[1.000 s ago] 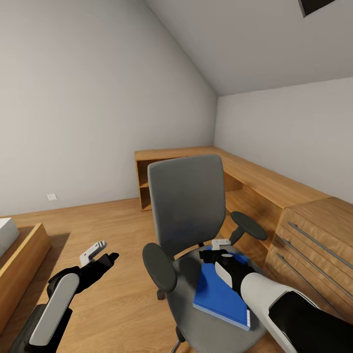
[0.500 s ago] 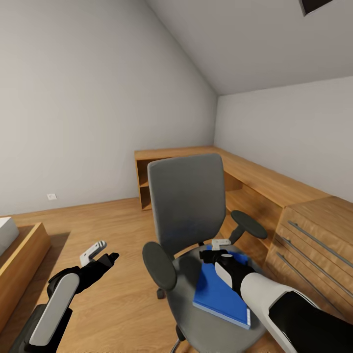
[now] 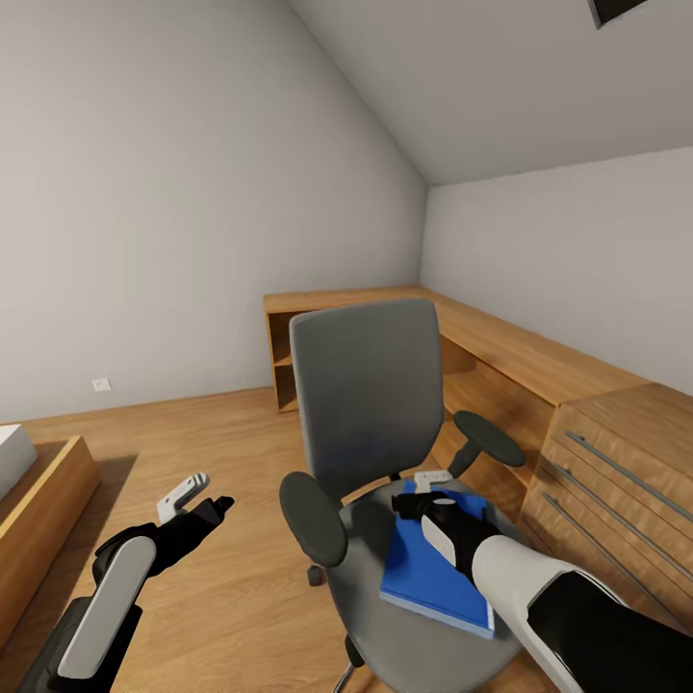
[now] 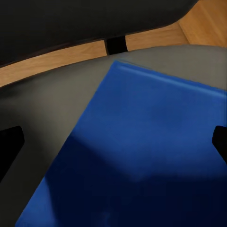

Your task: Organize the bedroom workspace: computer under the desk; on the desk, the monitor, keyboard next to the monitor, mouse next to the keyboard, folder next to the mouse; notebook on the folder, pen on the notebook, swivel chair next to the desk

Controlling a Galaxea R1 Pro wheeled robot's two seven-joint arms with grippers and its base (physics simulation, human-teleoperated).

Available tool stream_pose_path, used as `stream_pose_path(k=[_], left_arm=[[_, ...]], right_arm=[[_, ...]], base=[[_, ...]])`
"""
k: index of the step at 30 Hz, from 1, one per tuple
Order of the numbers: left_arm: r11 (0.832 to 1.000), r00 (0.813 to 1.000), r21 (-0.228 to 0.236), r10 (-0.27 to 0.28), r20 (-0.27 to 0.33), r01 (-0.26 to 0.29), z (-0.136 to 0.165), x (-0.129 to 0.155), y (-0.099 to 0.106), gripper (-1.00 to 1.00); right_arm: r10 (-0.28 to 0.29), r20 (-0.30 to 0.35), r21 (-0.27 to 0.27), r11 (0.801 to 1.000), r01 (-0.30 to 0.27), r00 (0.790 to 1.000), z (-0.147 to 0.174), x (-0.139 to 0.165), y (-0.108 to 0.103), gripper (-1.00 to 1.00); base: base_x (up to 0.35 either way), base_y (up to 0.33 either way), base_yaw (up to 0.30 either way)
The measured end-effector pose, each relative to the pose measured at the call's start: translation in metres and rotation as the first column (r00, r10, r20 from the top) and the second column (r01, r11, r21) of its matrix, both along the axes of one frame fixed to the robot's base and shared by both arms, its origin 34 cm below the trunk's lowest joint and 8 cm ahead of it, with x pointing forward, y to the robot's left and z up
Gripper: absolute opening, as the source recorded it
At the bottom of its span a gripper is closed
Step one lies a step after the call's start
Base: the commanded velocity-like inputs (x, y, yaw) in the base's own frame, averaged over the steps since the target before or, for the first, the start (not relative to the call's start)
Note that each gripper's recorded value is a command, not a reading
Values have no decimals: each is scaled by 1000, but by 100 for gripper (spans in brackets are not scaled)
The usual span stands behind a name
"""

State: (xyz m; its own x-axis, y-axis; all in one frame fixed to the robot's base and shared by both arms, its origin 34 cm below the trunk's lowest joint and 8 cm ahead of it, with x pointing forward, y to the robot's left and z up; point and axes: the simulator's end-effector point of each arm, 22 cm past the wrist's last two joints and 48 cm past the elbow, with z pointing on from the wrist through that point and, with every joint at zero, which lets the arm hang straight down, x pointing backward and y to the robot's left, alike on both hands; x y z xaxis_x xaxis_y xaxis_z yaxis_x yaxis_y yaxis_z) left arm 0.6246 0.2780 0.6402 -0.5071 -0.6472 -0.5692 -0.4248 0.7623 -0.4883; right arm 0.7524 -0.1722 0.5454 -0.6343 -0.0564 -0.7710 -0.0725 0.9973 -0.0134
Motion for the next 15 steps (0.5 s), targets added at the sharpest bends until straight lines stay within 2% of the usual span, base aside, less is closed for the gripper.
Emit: stream_pose_path(k=[15], left_arm=[[1000,1000,-4,2,-22,-2,-9,-2,2,100]], right_arm=[[29,-29,-35,999,-30,999,-2,-3,3,100]], base=[[0,0,0]])
